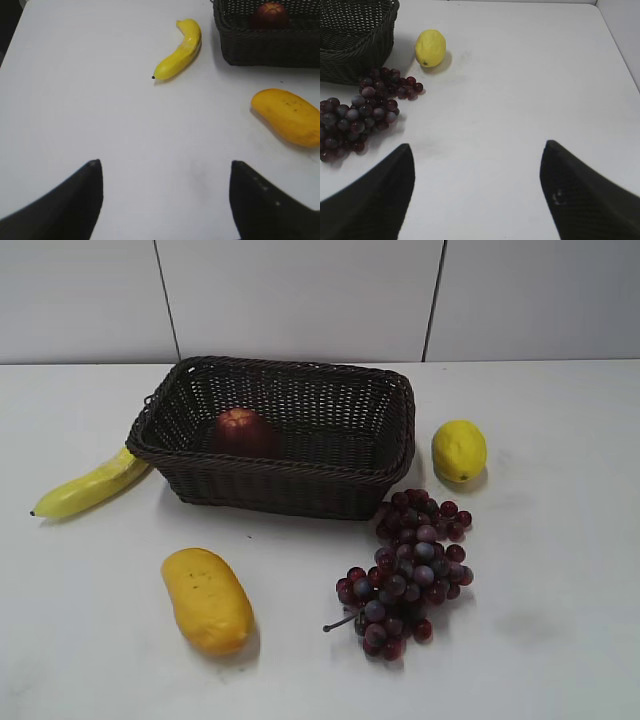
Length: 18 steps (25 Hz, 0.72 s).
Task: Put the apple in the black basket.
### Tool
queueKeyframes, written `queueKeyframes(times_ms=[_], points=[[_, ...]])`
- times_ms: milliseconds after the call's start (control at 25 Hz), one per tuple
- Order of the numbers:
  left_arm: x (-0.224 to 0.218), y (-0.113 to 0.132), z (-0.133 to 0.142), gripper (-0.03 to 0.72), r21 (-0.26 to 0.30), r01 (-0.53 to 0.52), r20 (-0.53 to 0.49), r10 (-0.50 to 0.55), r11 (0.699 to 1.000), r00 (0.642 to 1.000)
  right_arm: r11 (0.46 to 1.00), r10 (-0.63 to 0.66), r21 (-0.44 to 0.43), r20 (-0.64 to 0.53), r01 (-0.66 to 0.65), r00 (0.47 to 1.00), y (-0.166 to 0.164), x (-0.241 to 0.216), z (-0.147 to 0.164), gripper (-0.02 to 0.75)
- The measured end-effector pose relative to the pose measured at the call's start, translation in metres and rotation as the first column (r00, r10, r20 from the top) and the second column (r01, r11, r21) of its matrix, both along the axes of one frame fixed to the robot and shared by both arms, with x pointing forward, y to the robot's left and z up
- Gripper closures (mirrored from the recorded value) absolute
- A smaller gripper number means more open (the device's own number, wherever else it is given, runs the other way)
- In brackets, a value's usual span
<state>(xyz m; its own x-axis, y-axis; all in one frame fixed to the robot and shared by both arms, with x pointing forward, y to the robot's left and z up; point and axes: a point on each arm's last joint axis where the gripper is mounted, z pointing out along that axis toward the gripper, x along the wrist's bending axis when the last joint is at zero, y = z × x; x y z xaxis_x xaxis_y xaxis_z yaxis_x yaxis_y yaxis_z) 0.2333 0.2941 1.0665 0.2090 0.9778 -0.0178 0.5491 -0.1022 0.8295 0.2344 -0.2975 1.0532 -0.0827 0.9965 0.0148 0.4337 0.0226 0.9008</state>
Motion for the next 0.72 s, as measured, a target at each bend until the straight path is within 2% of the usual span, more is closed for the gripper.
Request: queueKeyframes(times_ms=[200,720], points=[[0.007,-0.001,-0.018,0.099,0.001,-0.002,-0.030,0.002,1.000,1.000,1.000,0.000,0.000,0.000,0.000,1.000,0.000,0.000,0.000,0.147],[0.013,-0.001,-0.022,0.100,-0.005,-0.007,-0.003,0.007,1.000,1.000,1.000,0.000,0.000,0.000,0.000,1.000,0.000,0.000,0.000,0.147]])
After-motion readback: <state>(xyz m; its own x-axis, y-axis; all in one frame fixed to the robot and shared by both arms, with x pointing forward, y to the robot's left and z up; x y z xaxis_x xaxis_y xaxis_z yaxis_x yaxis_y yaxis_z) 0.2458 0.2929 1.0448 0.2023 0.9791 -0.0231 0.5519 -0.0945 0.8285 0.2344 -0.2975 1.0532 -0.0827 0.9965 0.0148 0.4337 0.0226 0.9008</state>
